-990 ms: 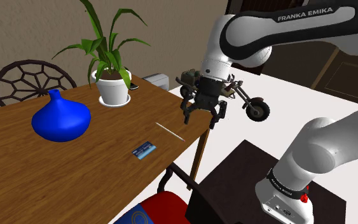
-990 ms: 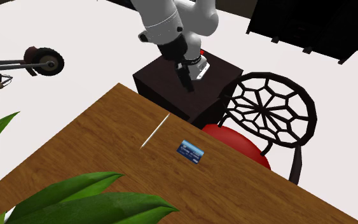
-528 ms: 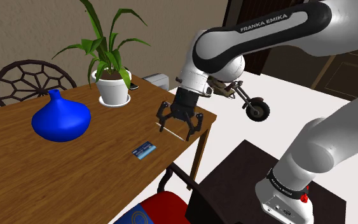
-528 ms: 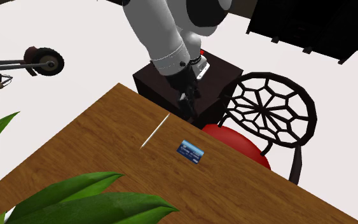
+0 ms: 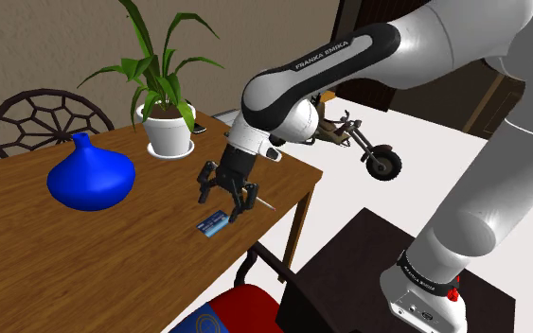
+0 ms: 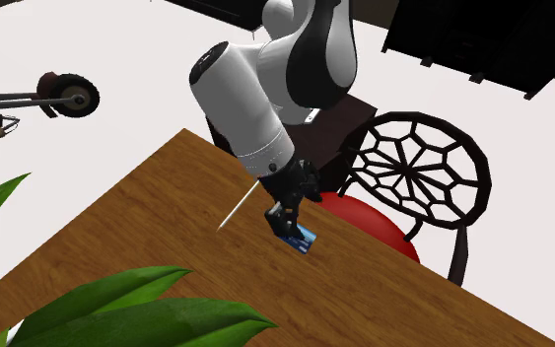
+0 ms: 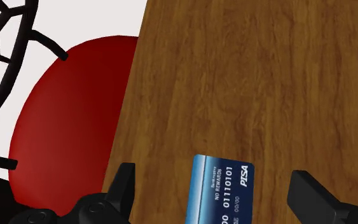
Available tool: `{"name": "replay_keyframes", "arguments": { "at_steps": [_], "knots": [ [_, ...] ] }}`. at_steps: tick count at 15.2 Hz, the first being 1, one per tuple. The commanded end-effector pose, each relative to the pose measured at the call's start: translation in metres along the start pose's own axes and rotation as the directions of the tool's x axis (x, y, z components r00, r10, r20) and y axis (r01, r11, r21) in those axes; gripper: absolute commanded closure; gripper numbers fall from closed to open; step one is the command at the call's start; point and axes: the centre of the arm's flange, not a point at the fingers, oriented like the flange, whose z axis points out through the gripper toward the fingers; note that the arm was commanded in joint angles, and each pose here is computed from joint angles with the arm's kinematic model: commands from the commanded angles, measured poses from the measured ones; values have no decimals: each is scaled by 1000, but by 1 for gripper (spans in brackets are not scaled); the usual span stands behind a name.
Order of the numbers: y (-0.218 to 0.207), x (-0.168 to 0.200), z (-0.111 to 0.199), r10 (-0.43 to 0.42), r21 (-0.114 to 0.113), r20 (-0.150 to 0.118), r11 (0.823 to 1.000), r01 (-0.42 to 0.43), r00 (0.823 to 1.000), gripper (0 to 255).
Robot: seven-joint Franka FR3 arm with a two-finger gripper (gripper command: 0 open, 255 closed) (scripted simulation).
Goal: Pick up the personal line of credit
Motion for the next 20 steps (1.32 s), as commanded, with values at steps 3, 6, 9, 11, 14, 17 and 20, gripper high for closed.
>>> {"name": "replay_keyframes", "arguments": {
  "at_steps": [3,6,9,11,14,17,20],
  "knots": [
    [-18,5,23,95,24,22,995,-96,995,0],
    [-18,14,36,95,24,22,995,-96,995,0],
    [-17,24,52,95,24,22,995,-96,995,0],
    [-17,24,52,95,24,22,995,-96,995,0],
    [-17,24,52,95,24,22,995,-96,995,255],
    [-17,24,52,95,24,22,995,-96,995,255],
    [-17,24,52,95,24,22,995,-96,995,255]
  ]
}}
